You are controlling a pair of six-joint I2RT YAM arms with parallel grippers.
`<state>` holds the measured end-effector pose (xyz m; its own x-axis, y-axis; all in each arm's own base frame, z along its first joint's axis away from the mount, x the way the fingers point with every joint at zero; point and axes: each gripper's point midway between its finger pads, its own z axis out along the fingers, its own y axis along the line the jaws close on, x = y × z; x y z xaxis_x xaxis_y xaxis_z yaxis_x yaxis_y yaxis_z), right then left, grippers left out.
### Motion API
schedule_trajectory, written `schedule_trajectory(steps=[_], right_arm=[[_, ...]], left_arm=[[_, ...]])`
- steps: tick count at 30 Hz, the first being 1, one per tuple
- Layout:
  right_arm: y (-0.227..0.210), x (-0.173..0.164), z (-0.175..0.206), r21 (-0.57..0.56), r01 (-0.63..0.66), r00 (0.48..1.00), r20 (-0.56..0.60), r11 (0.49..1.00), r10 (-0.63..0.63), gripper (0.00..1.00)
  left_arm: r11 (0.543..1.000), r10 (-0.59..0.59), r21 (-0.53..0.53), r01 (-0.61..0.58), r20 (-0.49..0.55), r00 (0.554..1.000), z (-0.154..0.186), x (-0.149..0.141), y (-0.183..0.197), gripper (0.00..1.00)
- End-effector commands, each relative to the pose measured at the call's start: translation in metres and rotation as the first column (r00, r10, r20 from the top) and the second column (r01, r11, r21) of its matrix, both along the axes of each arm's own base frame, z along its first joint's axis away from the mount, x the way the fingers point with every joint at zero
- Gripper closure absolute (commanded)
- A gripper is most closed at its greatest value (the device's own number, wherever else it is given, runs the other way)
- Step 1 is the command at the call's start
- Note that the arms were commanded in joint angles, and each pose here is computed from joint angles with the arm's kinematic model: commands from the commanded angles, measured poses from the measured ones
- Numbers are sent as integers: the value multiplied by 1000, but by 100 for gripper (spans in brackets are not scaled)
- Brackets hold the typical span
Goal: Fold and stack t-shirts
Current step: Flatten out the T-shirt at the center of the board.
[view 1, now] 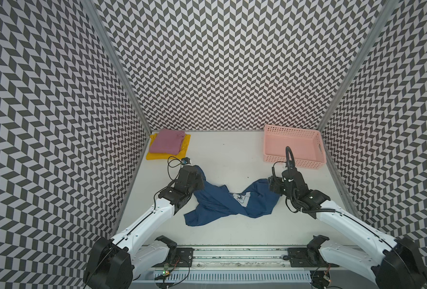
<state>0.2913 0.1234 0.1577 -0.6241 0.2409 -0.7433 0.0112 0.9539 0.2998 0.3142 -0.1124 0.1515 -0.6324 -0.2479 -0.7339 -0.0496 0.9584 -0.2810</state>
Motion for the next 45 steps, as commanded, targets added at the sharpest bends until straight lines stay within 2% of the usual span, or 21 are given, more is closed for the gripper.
schedule_trajectory(steps=[1,5,9,14,20,28,35,45], right_arm=[[1,-20,-5,28,-60,998,-34,998,61,12],[19,-50,-35,94,-131,969,-198,987,148,14],[30,-70,-54,153,-150,935,-298,977,190,18],[42,-100,-58,233,-149,910,-348,961,225,20],[41,-114,-86,225,-149,879,-415,963,233,20],[45,-68,-93,102,-134,928,-335,986,161,19],[61,-23,-77,33,-174,939,-295,984,176,17],[58,36,-94,-29,-167,952,-265,985,154,17]], left_arm=[[1000,-8,-5,8,30,1000,13,5,-4,100],[1000,-19,-9,19,31,999,13,6,-6,100],[1000,-28,-14,28,34,999,17,6,-8,100],[999,-26,-25,27,62,998,30,4,-7,100],[999,-41,-29,43,72,997,35,5,-9,100],[998,-50,-34,52,79,996,36,4,-11,100],[998,-53,-32,55,78,996,37,4,-11,100],[997,-64,-35,66,69,996,33,3,-13,100]])
